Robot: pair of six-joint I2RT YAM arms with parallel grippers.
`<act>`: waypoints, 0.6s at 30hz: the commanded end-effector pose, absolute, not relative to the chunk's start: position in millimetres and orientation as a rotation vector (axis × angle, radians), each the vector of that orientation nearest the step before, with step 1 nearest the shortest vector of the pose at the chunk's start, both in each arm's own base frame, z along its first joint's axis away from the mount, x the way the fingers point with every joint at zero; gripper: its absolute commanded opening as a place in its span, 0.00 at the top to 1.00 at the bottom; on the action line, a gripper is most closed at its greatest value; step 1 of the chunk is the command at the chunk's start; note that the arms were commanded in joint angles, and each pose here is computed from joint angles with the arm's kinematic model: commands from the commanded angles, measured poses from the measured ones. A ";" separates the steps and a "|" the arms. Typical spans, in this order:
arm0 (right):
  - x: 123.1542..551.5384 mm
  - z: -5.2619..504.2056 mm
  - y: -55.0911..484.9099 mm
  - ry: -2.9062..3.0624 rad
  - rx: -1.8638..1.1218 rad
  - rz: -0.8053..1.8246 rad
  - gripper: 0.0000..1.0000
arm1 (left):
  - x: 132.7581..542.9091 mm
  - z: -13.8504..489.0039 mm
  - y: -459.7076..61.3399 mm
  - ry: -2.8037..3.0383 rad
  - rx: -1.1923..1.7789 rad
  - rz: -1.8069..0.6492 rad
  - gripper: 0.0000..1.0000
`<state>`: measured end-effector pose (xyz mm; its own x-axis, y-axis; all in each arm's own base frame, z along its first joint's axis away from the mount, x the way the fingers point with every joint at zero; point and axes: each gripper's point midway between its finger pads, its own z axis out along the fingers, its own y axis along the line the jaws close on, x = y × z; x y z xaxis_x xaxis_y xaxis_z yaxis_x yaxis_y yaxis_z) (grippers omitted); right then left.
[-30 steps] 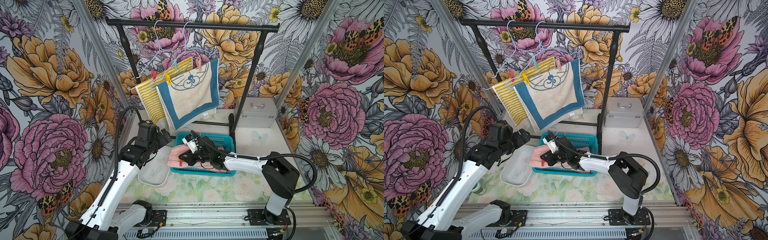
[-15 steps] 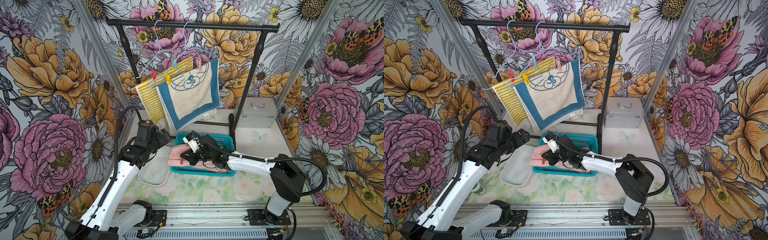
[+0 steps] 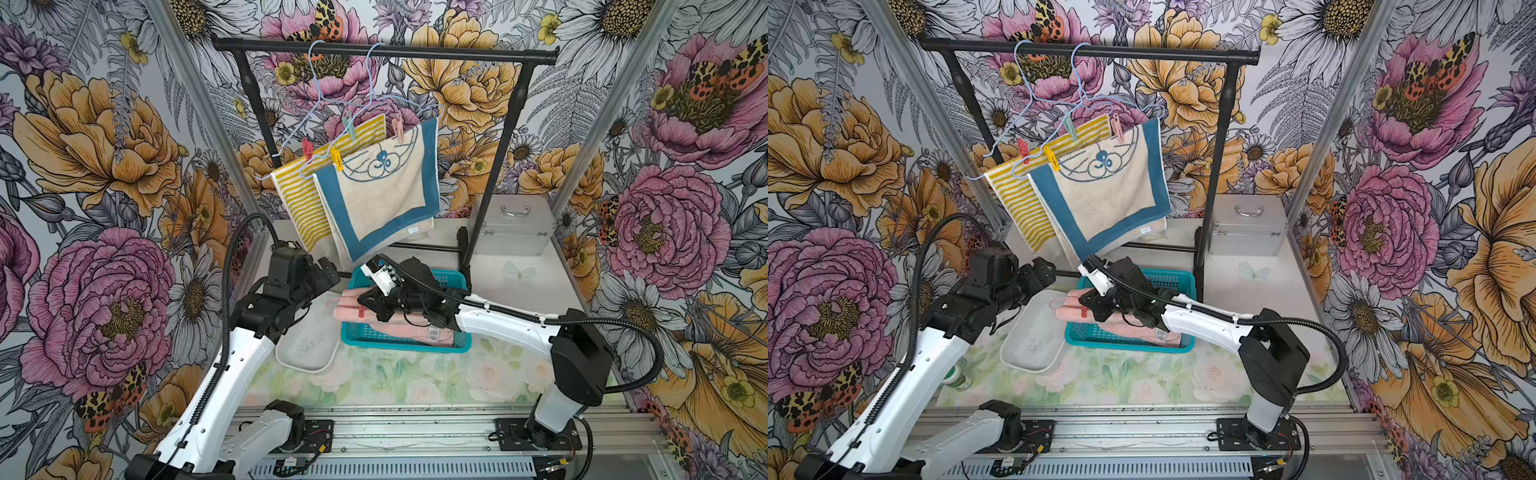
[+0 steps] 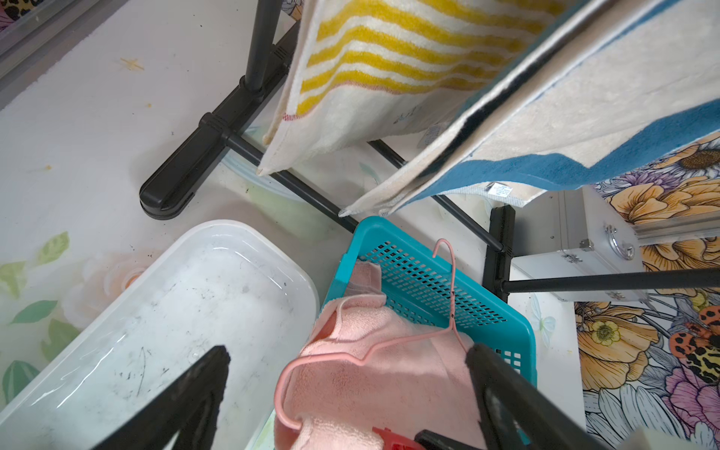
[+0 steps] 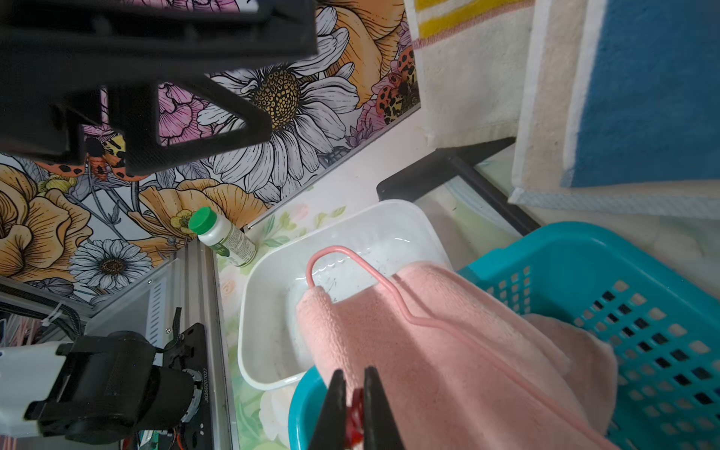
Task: Remove the clothespins securing towels to the hanger
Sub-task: Remove the clothespin from the hanger.
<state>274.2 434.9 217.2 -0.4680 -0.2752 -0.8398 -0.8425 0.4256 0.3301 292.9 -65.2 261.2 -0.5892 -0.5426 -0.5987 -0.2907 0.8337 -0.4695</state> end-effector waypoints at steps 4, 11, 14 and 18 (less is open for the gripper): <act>285.1 244.3 423.4 1.905 -0.966 0.914 1.00 | 294.9 263.7 -60.8 2.211 -0.592 -0.396 0.03; 292.5 266.5 414.7 1.909 -0.920 1.089 1.00 | 299.3 267.6 -62.8 2.206 -0.584 -0.405 0.03; 291.7 270.3 414.8 1.902 -0.922 1.102 1.00 | 299.2 269.3 -62.1 2.201 -0.583 -0.404 0.03; 290.9 273.0 417.2 1.890 -0.931 1.103 1.00 | 296.6 273.6 -54.9 2.184 -0.595 -0.395 0.03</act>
<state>301.4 411.2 242.1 -0.4936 -0.2473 -0.8338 -0.8291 0.4232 0.3653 293.9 -62.9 258.3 -0.5911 -0.5422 -0.5972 -0.2988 0.8349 -0.4622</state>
